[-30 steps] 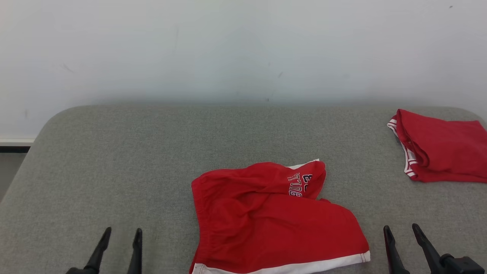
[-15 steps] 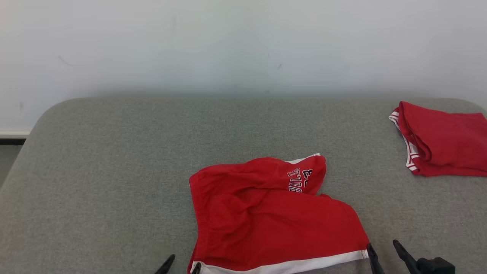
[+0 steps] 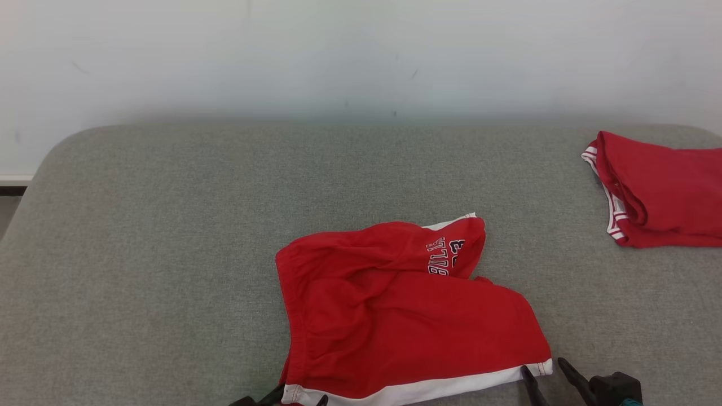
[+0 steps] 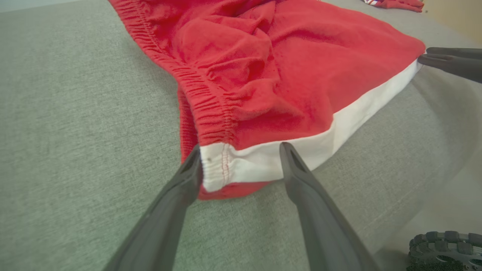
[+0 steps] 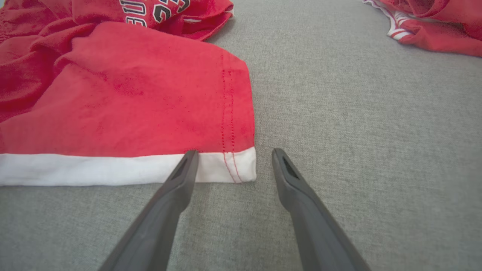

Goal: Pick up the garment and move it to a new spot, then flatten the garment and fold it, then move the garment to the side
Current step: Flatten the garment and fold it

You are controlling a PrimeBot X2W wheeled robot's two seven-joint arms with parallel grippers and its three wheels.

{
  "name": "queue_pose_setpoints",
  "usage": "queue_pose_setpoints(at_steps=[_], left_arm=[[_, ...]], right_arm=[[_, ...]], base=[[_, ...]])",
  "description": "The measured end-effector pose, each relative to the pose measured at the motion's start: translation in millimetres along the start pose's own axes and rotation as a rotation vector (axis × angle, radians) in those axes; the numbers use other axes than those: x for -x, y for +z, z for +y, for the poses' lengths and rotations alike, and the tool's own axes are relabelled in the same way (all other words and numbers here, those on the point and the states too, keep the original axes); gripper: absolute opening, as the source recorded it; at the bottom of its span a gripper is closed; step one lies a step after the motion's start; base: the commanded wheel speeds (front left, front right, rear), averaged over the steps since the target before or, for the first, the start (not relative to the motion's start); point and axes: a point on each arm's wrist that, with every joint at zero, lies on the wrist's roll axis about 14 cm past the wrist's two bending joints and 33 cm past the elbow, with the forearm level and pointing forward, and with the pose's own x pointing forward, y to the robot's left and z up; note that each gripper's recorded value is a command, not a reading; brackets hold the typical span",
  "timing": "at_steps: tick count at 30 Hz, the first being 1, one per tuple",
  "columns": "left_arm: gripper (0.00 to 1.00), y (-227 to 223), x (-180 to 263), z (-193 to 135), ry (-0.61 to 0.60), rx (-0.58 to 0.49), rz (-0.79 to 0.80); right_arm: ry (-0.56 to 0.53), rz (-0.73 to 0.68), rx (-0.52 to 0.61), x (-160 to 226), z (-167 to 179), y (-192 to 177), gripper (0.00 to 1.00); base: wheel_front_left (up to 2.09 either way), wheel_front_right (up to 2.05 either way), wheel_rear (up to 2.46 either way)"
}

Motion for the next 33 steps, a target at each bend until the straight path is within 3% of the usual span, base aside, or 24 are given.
queue_pose_setpoints(at_steps=[5, 6, 7, 10, 16, 22, 28, 33], left_arm=[[1.0, -5, -4, -3, -0.025, -0.004, 0.024], [0.93, -6, -4, -3, -0.028, -0.003, 0.027], [0.6, -7, -4, -3, -0.029, -0.004, 0.031], [0.0, -5, -6, -2, -0.031, -0.003, 0.028], [0.0, -1, -5, -1, -0.026, 0.006, 0.014], [0.0, 34, -9, 10, 0.002, 0.022, -0.098], [0.0, 92, -19, 31, 0.026, -0.005, -0.252], [0.0, 166, -42, 52, 0.016, -0.067, -0.383]], right_arm=[[0.007, 0.027, -0.006, -7, 1, -7, 1.0], [0.008, 0.034, -0.009, -8, 1, -8, 1.0], [0.014, 0.036, -0.009, -9, 3, -8, 0.86], [0.026, 0.02, -0.015, -14, 7, -4, 0.0], [0.038, 0.009, -0.015, -16, 10, -2, 0.0], [0.055, -0.083, -0.011, -19, 11, 27, 0.0], [0.076, -0.244, 0.002, -31, 11, 87, 0.0], [0.091, -0.369, 0.014, -55, 5, 155, 0.0]], base=[[0.0, 0.0, 0.0], [0.0, 0.0, 0.0], [0.0, 0.0, 0.0], [0.0, 0.0, 0.0], [0.0, 0.0, 0.0], [0.0, 0.0, 0.0], [0.0, 0.0, 0.0], [0.0, 0.0, 0.0]])
